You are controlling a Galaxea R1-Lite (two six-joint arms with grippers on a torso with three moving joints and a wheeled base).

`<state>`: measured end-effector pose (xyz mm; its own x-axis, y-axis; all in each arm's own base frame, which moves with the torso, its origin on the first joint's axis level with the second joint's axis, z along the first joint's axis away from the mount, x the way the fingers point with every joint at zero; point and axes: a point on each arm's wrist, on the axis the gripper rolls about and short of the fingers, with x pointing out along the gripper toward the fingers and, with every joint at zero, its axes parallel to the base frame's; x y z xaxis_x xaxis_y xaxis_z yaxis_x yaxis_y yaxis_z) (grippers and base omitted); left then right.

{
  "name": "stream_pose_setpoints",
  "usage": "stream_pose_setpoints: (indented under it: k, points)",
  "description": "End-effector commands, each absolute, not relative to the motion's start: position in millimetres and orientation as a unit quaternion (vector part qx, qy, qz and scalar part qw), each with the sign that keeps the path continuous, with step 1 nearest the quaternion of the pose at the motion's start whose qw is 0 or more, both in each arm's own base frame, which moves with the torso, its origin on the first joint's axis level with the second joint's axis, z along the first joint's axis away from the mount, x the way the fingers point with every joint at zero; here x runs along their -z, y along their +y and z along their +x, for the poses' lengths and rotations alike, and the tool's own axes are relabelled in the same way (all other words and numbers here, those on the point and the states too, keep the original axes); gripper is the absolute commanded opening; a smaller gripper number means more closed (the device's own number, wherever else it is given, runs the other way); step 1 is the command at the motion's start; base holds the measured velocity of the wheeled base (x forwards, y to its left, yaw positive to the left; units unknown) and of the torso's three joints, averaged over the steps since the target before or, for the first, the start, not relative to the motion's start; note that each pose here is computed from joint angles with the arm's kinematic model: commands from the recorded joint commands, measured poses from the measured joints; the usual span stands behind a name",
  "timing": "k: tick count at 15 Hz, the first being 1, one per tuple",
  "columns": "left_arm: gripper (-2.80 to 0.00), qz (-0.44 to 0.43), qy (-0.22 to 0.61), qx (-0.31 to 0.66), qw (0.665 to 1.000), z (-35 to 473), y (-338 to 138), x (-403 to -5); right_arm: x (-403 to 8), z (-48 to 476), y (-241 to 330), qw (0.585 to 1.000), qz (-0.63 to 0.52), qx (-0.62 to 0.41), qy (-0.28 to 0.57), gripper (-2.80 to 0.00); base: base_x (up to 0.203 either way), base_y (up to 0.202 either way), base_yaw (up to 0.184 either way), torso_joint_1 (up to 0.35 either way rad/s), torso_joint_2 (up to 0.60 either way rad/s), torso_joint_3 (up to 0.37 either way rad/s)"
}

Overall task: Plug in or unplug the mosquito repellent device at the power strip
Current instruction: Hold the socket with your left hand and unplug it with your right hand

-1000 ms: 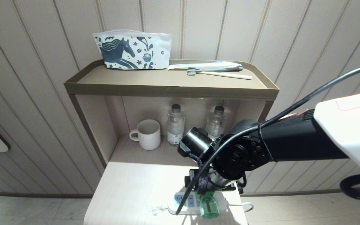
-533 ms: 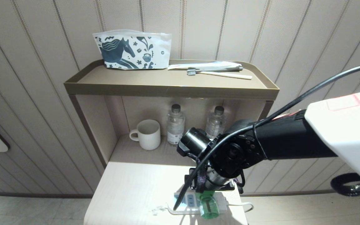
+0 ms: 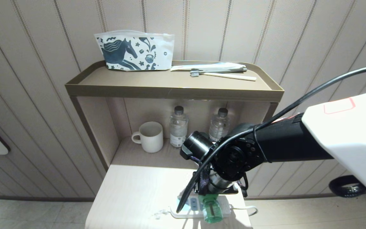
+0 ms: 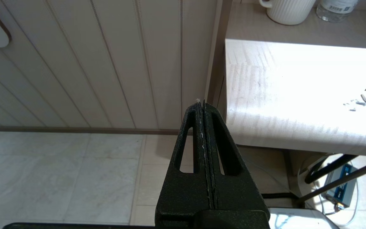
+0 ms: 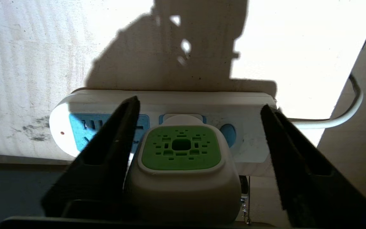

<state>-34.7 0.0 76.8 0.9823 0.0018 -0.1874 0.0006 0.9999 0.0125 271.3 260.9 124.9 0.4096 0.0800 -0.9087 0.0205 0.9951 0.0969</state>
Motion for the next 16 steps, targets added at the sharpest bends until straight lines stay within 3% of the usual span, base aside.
stream_pose_setpoints:
  k: [1, 9, 16]
  points:
    - [-2.80, 0.006, 0.095, -0.001, 0.995, -34.7, 0.1, -76.8, -125.4, 270.4, 261.3, 0.838, 0.047, -0.018, 0.543, -2.80, 0.000, 0.000, 0.000, 0.000, 0.00, 0.000]
    - [-2.80, 0.006, 0.095, -0.001, 0.995, -34.7, 0.1, -76.7, -118.7, 270.8, 269.2, 0.837, 0.041, -0.021, 0.546, -2.80, 0.000, 0.000, 0.000, 0.000, 0.00, 0.000]
    - [-2.80, 0.006, 0.095, -0.001, 0.995, -34.7, 0.1, -76.7, -139.2, 266.0, 281.6, 0.849, 0.028, -0.064, 0.524, -2.80, 0.000, 0.000, 0.000, 0.000, 0.00, 0.000]
